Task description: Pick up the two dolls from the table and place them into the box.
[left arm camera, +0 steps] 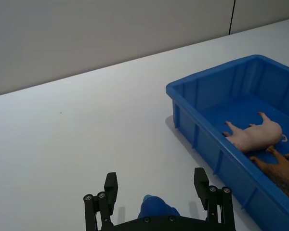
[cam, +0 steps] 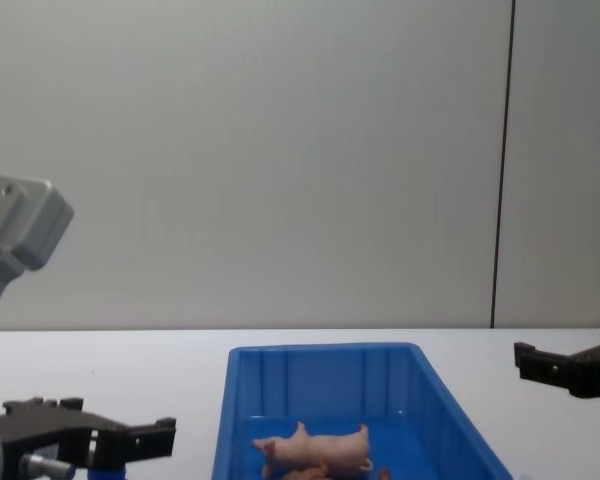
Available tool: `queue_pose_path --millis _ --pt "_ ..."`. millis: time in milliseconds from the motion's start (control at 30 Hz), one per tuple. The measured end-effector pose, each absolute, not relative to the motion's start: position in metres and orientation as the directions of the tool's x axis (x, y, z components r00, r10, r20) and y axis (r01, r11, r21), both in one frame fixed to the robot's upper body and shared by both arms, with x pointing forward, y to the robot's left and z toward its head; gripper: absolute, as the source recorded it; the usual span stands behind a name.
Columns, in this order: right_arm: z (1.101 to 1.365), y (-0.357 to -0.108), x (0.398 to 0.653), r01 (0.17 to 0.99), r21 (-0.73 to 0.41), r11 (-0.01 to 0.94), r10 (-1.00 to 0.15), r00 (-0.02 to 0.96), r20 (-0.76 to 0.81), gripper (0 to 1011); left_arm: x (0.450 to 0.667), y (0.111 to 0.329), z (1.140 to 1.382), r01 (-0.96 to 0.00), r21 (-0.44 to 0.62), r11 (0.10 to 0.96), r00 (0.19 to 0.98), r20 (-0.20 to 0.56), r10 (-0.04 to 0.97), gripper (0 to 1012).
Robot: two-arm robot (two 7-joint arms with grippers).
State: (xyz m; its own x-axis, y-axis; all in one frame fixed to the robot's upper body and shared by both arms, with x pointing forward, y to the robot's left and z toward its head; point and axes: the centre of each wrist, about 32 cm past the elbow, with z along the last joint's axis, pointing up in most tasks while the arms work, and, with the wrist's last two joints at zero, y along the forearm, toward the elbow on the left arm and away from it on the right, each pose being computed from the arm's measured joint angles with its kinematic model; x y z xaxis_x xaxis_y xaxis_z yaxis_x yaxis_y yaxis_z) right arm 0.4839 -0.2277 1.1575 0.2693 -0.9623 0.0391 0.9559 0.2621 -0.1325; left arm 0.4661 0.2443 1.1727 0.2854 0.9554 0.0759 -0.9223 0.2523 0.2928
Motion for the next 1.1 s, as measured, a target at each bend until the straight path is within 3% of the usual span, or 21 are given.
queue_pose_path --millis 333,733,1000,1100 --pt "1.158 -0.228 0.484 0.956 -0.132 0.262 -0.962 0.269 0.039 1001 0.468 0.248 1.163 -0.91 0.331 0.25 0.284 0.057 0.957 970" --pt "1.158 -0.228 0.484 0.956 -0.133 0.262 -0.962 0.269 0.039 1001 0.47 0.25 1.154 -0.898 0.363 0.25 0.284 0.044 0.958 645" --pt "1.158 -0.228 0.484 0.956 -0.133 0.262 -0.962 0.269 0.039 1001 0.47 0.252 1.151 -0.896 0.369 0.247 0.28 0.038 0.959 359" --pt "1.158 -0.228 0.484 0.956 -0.133 0.262 -0.962 0.269 0.039 1001 0.47 0.251 1.151 -0.898 0.364 0.248 0.279 0.037 0.959 327"
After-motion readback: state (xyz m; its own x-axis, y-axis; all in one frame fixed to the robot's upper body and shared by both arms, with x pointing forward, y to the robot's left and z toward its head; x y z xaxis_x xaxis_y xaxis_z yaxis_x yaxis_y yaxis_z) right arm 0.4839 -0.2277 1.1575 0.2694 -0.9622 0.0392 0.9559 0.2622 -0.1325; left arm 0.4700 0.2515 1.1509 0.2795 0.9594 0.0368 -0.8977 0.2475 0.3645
